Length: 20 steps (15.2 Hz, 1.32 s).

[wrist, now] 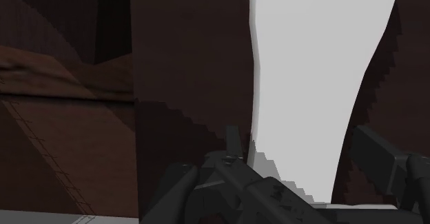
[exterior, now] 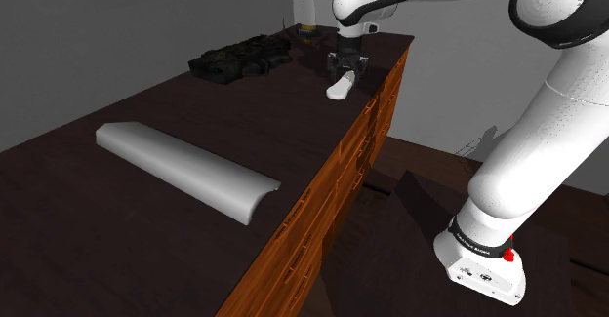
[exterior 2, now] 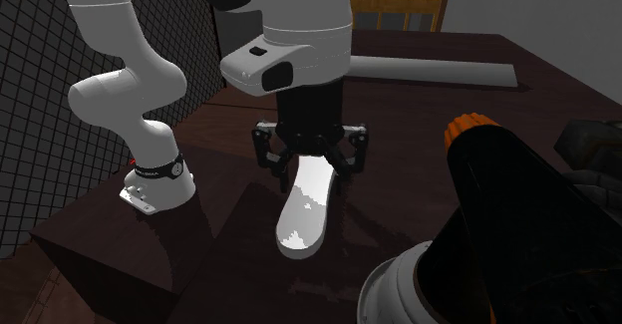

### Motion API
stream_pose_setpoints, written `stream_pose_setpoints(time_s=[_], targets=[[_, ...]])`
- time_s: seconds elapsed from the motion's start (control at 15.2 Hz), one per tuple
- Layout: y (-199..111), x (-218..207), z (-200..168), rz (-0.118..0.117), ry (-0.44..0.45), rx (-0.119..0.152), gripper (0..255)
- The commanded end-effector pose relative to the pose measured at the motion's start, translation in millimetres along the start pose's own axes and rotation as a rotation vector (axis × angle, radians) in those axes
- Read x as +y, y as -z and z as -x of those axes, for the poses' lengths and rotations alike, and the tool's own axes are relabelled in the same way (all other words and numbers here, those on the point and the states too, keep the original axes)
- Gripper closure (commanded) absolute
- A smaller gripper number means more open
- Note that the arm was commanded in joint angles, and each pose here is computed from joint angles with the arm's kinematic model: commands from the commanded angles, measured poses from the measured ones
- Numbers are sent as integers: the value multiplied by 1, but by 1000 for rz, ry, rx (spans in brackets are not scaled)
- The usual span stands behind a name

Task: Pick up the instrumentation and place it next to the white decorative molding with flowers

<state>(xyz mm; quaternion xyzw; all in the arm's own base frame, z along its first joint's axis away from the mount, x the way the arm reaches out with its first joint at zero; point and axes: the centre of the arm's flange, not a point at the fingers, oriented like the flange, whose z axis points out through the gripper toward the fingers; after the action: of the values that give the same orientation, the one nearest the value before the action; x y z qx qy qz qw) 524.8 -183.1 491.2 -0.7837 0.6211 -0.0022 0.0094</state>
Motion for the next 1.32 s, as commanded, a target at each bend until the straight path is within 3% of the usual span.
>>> stream_pose_setpoints(time_s=[0.0,1.25], targets=[[5,0,0,0,0,0,255],[105,-2,1,0,0,0,255]])
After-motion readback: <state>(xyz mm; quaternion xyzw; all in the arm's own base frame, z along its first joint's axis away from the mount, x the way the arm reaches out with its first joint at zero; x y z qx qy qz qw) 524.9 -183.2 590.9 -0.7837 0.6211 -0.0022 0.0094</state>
